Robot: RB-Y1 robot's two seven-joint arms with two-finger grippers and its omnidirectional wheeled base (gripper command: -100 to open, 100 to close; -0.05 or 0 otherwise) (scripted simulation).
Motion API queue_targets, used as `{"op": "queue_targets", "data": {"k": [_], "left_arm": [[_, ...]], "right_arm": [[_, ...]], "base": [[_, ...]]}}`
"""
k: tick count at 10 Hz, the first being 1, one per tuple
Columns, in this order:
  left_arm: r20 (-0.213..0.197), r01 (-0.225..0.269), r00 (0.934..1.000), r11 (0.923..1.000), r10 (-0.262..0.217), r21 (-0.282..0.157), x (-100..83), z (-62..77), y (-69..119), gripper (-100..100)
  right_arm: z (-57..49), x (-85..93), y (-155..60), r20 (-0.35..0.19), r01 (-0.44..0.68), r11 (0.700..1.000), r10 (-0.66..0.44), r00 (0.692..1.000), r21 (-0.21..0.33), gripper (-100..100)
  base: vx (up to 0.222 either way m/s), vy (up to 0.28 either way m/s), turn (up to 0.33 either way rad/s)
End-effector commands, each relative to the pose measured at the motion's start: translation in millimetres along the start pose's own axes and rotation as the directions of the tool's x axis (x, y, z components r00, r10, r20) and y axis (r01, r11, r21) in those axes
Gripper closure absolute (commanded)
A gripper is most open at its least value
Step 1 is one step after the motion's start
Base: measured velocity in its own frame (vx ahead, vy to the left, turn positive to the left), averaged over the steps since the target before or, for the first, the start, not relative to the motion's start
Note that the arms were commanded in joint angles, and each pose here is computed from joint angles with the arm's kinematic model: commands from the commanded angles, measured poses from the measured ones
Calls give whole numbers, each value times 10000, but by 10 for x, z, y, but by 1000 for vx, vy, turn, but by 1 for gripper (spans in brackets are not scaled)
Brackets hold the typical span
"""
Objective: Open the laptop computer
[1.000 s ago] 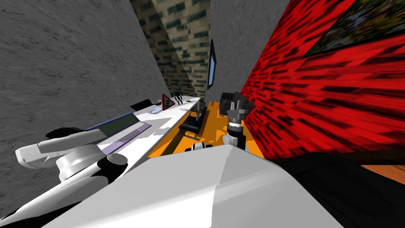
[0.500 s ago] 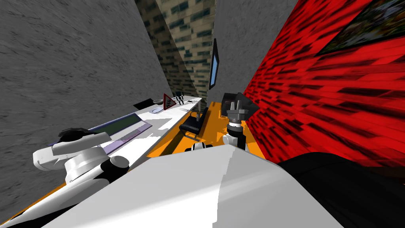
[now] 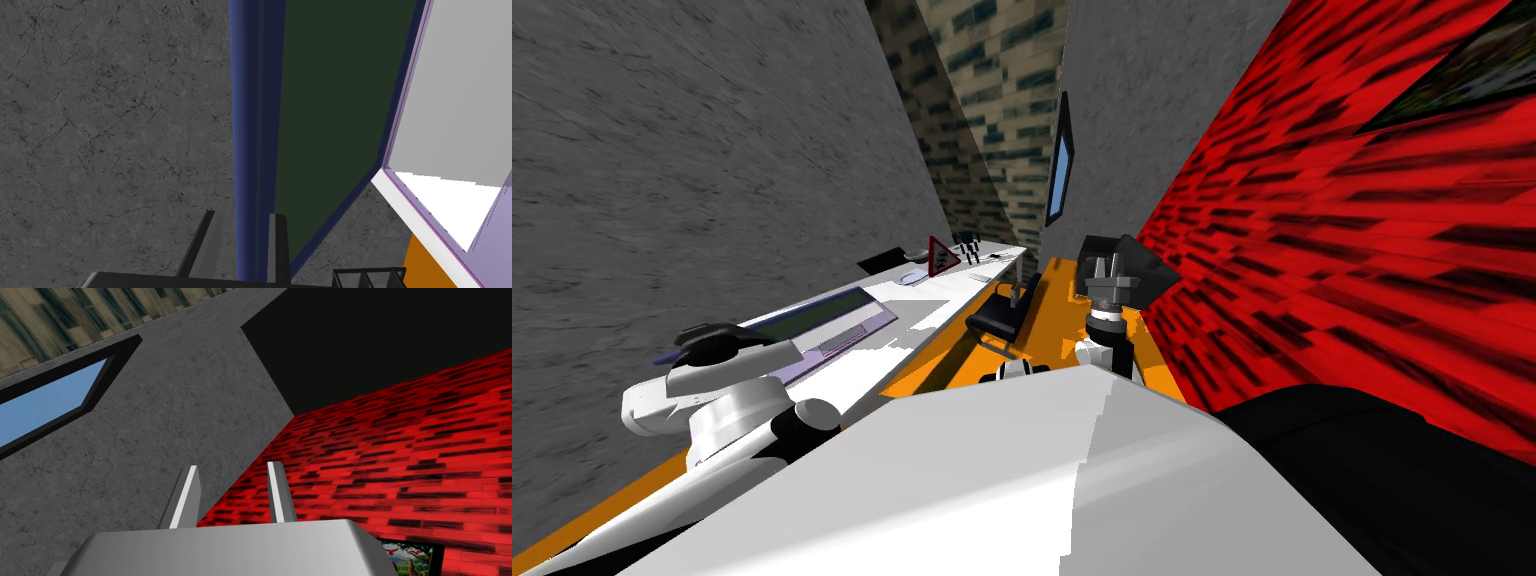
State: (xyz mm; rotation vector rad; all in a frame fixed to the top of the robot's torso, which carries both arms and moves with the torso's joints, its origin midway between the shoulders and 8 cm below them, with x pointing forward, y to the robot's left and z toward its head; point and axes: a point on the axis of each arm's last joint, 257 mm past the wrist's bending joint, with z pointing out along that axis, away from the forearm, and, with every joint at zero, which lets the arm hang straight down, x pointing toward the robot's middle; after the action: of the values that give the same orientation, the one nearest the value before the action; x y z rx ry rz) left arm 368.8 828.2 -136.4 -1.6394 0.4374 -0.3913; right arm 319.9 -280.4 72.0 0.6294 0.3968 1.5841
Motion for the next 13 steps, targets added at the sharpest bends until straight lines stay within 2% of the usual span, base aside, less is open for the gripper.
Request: {"op": "queue_targets", "data": {"k": [1, 2, 3, 5, 6, 7, 9, 10, 12, 13], "left_arm": [[-269, 15, 9996, 9996, -8, 267, 52, -41, 88, 100], [-376, 23, 9993, 9986, -4, 523, 79, -44, 22, 100], [-499, 37, 9988, 9991, -16, 412, 85, -86, 206, 100], [-714, 67, 9974, 9959, -2, 906, 140, -98, 78, 100], [-636, 50, 9980, 9973, -4, 727, 124, -91, 124, 100], [-685, 138, 9976, 9970, -86, 758, 79, -196, 356, 100], [-863, 174, 9962, 9932, -74, 1151, 126, -212, 258, 100], [-809, 240, 9966, 9943, -156, 1037, 46, -320, 510, 100], [-1040, 296, 9945, 9877, -137, 1535, 106, -346, 388, 100], [-937, 353, 9953, 9904, -229, 1336, 11, -466, 663, 100]], "right_arm": [[0, 0, 0, 1, 1, 10000, -1, 10000, 1, 0], [0, 0, 0, 1, 0, 10000, 0, 10000, 0, 0], [0, 0, 0, 0, 0, 10000, 0, 10000, 0, 0], [0, 0, 0, 1, 0, 10000, 0, 10000, 0, 0], [0, 0, 0, 0, 0, 10000, 0, 10000, 0, 0], [0, 0, 0, 0, 0, 10000, 0, 10000, 0, 0], [0, 0, 0, 0, 2, 10000, -2, 10000, 1, 0], [0, 0, 0, 0, 1, 10000, -1, 10000, 1, 0], [0, 0, 0, 0, 2, 10000, -2, 10000, 1, 0], [0, 0, 0, -1, 1, 10000, -1, 10000, 1, 0]], "base": [[59, -52, 105], [27, -33, 23], [53, -51, 137], [40, -48, 68], [4, -12, -2], [69, 36, 49], [58, 18, 30], [78, 47, 19], [54, 25, 39], [66, 39, 25]]}}
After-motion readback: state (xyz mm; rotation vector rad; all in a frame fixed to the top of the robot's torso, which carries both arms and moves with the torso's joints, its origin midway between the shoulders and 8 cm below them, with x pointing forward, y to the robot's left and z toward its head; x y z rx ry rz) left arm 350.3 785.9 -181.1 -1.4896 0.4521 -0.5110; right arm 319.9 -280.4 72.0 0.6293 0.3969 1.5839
